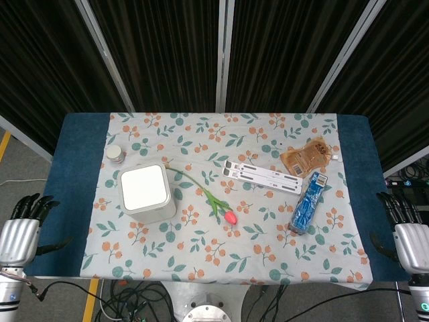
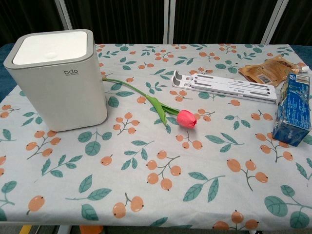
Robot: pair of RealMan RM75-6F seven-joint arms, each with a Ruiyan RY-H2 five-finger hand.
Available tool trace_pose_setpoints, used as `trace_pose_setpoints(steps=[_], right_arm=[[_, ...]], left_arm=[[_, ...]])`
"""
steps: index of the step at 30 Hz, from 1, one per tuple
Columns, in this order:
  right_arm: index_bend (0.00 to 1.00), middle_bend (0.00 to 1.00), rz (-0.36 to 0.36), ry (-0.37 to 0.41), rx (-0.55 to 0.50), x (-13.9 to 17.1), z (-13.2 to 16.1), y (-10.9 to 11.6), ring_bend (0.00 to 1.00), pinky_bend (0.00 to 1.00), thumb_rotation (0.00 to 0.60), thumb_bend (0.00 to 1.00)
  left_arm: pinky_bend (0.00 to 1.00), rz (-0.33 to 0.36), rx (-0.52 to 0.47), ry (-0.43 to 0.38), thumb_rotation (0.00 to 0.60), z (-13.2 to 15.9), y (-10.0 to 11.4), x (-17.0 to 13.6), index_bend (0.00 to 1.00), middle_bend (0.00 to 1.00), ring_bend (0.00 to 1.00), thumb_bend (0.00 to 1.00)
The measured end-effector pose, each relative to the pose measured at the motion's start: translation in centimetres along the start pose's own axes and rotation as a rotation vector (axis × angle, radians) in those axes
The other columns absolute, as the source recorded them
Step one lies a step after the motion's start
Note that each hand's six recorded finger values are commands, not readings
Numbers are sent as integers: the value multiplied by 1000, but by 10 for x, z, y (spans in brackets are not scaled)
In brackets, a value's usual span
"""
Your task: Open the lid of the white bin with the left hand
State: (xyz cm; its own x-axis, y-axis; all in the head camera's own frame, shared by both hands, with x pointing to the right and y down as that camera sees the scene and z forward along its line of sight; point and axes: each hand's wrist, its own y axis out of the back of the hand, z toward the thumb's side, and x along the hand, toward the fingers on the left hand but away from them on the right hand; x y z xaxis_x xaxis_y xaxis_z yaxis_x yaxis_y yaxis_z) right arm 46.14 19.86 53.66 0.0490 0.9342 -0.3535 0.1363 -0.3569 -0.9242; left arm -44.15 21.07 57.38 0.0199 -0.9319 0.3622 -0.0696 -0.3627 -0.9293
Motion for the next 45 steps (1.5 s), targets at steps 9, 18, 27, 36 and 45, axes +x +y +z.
trace_pose_setpoints(steps=[9,18,27,36,45], right_arm=[[0,69,-12,5,-5,-2,3,8,0,31,600,256],[0,69,-65,23,4,-6,6,38,0,31,600,256],[0,68,-80,36,21,-11,14,50,0,31,600,256],[0,67,-61,24,16,-12,13,44,0,24,600,256],[0,67,-49,18,8,-12,10,39,0,19,600,256]], left_arm=[[108,3,-3,-25,463,4,2,3,236,161,80,25],[107,20,-34,-224,465,41,16,29,238,161,80,25],[104,-53,-101,-573,449,120,23,58,238,161,80,25],[104,-146,-59,-640,426,149,2,79,246,162,80,25],[104,-219,-25,-631,391,154,-14,85,263,208,116,23]])
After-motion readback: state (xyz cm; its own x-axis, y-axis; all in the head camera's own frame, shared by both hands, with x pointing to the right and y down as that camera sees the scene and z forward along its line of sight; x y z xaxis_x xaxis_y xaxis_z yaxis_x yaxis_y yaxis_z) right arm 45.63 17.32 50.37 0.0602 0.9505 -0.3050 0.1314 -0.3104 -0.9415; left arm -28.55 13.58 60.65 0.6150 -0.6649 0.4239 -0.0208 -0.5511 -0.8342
